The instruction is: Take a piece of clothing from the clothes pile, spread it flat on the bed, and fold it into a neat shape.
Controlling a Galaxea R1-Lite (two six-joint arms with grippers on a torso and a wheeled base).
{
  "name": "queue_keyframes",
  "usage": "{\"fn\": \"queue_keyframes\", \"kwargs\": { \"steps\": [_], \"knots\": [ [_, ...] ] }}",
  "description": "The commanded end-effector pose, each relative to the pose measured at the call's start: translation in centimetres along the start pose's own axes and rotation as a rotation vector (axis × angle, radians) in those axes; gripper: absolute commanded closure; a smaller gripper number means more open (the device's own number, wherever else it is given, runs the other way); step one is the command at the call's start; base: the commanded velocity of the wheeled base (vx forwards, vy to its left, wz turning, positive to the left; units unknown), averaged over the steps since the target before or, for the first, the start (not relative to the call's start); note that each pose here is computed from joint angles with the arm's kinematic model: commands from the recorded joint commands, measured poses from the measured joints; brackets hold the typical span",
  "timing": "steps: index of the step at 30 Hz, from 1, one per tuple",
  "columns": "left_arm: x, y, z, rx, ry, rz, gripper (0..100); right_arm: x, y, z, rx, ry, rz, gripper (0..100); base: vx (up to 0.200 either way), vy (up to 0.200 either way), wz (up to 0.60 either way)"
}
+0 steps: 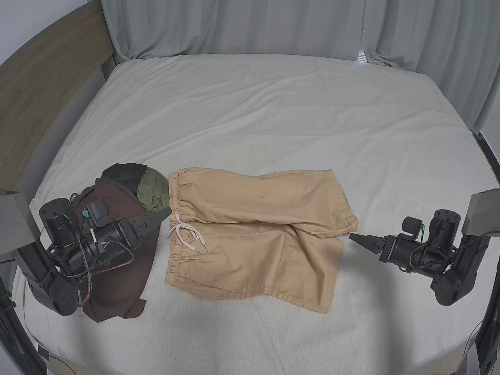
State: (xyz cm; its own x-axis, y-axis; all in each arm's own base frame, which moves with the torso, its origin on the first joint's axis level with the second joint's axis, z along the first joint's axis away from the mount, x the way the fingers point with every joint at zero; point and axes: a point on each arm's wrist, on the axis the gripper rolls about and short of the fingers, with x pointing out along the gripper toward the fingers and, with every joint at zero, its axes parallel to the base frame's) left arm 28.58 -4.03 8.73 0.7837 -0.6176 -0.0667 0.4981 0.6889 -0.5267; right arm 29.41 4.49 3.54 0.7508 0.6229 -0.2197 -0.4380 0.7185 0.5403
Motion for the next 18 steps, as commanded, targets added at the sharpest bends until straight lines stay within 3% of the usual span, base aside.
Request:
{"fn": "queue_keyframes", "kwargs": {
  "steps": [1, 6, 18],
  "knots": [
    [0.3, 0.9, -1.1, 0.003, 0.038, 0.023, 0, 0.7, -0.7, -1.4, 0.026, 0.048, -0.012, 0, 0.0, 0.0, 0.0],
    [0.7, 1.6, -2.1, 0.046, 0.069, 0.035, 0, 1.7, -2.0, -2.7, 0.044, 0.081, -0.034, 0, 0.0, 0.0, 0.0],
    [0.7, 1.5, -2.1, 0.046, 0.069, 0.032, 0, 3.9, -3.4, -5.3, 0.076, 0.146, -0.041, 0, 0.0, 0.0, 0.0]
  ]
}}
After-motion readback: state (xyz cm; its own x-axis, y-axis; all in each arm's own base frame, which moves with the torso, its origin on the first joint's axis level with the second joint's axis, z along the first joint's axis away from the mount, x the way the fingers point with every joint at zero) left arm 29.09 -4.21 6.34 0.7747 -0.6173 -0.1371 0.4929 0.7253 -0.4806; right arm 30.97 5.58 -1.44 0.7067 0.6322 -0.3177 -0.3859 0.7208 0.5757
